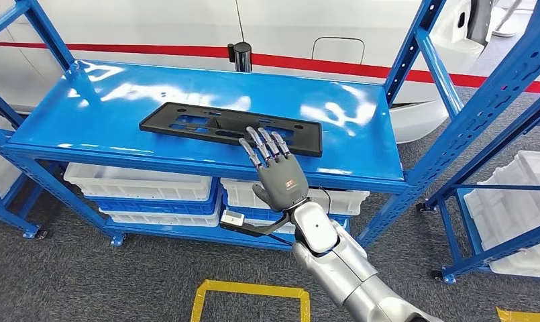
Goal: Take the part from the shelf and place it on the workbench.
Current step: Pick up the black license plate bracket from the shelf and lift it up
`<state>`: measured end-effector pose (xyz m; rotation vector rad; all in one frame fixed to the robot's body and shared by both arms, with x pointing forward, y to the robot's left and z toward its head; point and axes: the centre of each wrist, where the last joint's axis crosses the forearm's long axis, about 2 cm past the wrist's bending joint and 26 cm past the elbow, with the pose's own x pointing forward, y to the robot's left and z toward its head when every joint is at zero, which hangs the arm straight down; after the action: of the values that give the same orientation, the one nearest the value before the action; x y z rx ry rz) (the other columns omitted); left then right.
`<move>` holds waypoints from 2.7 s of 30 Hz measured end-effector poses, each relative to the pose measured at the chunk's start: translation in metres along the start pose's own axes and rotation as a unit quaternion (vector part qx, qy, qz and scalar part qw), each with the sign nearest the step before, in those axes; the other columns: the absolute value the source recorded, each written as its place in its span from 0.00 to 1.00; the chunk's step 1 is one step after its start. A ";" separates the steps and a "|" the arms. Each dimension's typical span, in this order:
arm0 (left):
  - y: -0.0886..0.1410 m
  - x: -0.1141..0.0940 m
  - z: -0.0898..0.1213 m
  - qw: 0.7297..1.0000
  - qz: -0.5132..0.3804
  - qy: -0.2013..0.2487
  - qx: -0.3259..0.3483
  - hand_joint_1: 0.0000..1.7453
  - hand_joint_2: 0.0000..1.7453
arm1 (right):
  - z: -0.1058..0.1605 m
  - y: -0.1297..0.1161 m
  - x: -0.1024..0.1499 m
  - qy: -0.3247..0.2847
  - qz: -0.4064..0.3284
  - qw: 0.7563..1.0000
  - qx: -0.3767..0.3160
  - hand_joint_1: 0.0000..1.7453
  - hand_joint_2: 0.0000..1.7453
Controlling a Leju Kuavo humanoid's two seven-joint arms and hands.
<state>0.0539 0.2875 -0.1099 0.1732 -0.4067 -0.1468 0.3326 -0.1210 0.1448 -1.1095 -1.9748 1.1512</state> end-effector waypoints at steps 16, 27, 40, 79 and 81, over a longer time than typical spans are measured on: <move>0.000 -0.001 0.000 1.000 -0.003 0.003 -0.003 0.00 0.00 | 0.000 0.001 0.004 0.001 -0.005 1.000 0.002 0.00 1.00; 0.001 -0.001 0.000 1.000 -0.007 0.005 -0.006 0.00 0.00 | 0.002 0.004 0.006 -0.002 -0.011 1.000 0.005 0.00 1.00; 0.000 -0.002 0.000 1.000 -0.007 0.006 -0.006 0.00 0.00 | 0.002 0.004 0.010 -0.003 -0.015 1.000 0.004 0.00 1.00; -0.003 -0.001 0.001 1.000 -0.009 -0.006 -0.012 0.00 0.00 | 0.008 0.021 0.014 -0.001 -0.042 0.997 0.061 0.00 1.00; -0.004 -0.001 0.001 1.000 -0.010 -0.006 -0.012 0.00 0.00 | 0.007 0.022 0.014 -0.001 -0.042 0.997 0.063 0.00 1.00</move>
<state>0.0524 0.2840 -0.1101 0.1522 -0.4149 -0.1717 0.3280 -0.1057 0.1233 -0.9516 -1.9033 1.2132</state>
